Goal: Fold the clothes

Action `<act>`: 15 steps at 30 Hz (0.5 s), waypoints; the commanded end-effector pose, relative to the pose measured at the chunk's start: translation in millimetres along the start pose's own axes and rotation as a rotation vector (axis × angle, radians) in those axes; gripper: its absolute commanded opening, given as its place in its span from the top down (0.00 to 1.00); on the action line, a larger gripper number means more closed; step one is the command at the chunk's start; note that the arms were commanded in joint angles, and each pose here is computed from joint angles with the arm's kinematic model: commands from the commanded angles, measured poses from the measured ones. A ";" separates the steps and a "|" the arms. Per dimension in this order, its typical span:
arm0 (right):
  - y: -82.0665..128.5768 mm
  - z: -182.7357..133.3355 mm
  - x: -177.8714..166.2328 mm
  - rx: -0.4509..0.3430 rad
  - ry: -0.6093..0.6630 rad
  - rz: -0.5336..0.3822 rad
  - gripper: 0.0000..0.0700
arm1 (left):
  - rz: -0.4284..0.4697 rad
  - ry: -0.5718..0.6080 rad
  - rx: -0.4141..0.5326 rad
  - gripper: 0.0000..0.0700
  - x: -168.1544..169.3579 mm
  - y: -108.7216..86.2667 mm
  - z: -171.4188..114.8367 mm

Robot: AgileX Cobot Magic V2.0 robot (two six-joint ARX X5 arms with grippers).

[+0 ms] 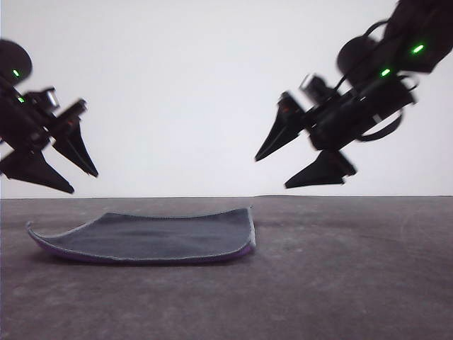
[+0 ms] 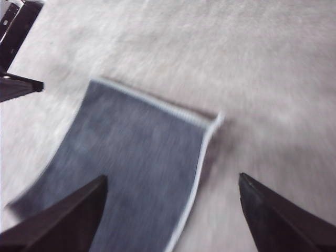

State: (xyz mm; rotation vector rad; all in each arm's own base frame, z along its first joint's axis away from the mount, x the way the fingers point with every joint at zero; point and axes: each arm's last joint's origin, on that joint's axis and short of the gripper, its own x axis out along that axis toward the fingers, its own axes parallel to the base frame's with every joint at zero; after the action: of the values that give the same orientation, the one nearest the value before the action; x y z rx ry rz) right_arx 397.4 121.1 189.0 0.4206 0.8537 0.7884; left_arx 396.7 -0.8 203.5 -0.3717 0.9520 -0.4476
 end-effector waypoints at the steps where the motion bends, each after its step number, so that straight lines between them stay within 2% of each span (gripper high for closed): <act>1: -4.7 5.1 13.5 0.017 0.007 0.009 0.29 | -0.007 0.002 0.011 0.55 9.8 6.2 10.9; 8: -14.8 14.5 45.7 0.051 0.024 0.022 0.29 | -0.005 0.039 0.007 0.55 37.5 22.2 28.1; 15: -20.2 9.2 62.9 0.069 0.053 0.025 0.29 | -0.023 0.082 -0.016 0.56 56.2 33.8 21.8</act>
State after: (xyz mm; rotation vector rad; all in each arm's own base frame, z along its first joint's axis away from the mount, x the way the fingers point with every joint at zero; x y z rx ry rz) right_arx 434.9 150.7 154.8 0.4650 0.9232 0.7920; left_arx 444.8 0.6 165.0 -0.3879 1.0346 -0.4611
